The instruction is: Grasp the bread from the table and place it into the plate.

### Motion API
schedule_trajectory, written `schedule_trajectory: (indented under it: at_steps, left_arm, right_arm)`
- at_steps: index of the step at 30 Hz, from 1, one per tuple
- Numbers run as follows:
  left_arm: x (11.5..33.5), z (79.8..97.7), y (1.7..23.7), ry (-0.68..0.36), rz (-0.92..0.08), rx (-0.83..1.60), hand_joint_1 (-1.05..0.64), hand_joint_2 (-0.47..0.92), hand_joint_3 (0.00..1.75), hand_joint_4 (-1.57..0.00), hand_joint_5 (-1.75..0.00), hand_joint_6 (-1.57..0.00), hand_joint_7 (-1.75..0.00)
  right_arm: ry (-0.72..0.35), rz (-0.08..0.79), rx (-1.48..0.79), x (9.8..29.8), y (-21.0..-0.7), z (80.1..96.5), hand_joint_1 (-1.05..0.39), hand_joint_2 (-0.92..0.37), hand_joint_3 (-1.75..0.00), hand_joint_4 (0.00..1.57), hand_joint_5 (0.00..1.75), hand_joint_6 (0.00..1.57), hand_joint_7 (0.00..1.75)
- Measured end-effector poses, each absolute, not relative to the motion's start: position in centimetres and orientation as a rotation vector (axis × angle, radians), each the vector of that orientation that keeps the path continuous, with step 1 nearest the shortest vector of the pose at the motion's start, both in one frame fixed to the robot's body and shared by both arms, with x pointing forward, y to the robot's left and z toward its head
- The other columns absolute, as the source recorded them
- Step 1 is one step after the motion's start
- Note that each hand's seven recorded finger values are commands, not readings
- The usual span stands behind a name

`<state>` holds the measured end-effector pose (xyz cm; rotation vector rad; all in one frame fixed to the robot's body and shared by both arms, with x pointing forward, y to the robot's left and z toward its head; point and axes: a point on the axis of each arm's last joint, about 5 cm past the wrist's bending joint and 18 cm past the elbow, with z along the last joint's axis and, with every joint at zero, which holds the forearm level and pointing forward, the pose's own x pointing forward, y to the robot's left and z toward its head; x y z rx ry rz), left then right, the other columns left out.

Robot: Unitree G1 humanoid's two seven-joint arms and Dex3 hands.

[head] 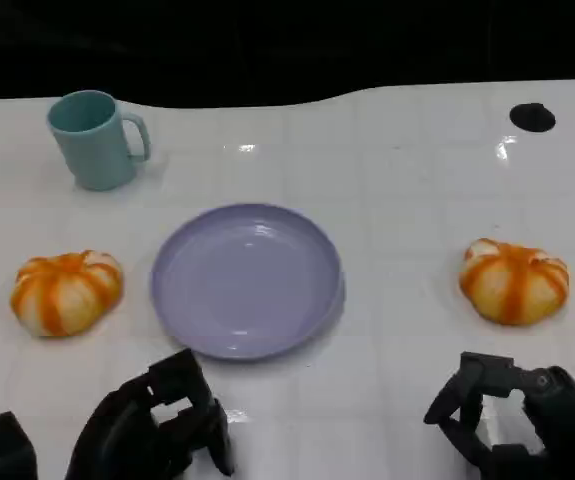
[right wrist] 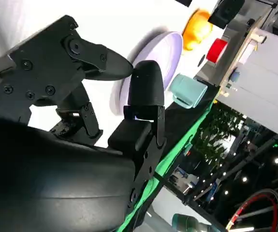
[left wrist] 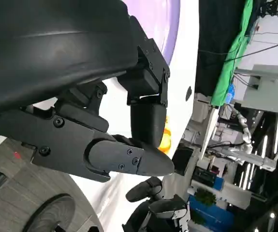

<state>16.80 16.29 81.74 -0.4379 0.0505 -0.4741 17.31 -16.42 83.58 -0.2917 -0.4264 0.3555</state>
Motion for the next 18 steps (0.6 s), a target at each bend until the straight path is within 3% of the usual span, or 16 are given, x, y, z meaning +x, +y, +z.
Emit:
schedule_trajectory:
  at_steps: [10, 18]
  left_arm:
    - [16.8, 81.74, 16.29, 0.051, -0.474, -0.438, -0.65, 0.92, 0.19, -0.8, -1.75, -0.71, -1.56]
    - [16.8, 81.74, 16.29, 0.05, -0.474, -0.438, -0.65, 0.92, 0.2, -0.8, -1.75, -0.7, -1.56]
  right_arm:
    - [-0.427, 0.355, -0.29, 17.31, -16.39, 83.57, -0.13, -0.46, -0.99, 0.79, 1.63, 0.81, 1.09]
    - [-0.449, 0.317, -0.288, 17.3, -16.29, 83.61, -0.26, -0.6, -0.73, 0.59, 1.02, 0.64, 0.7]
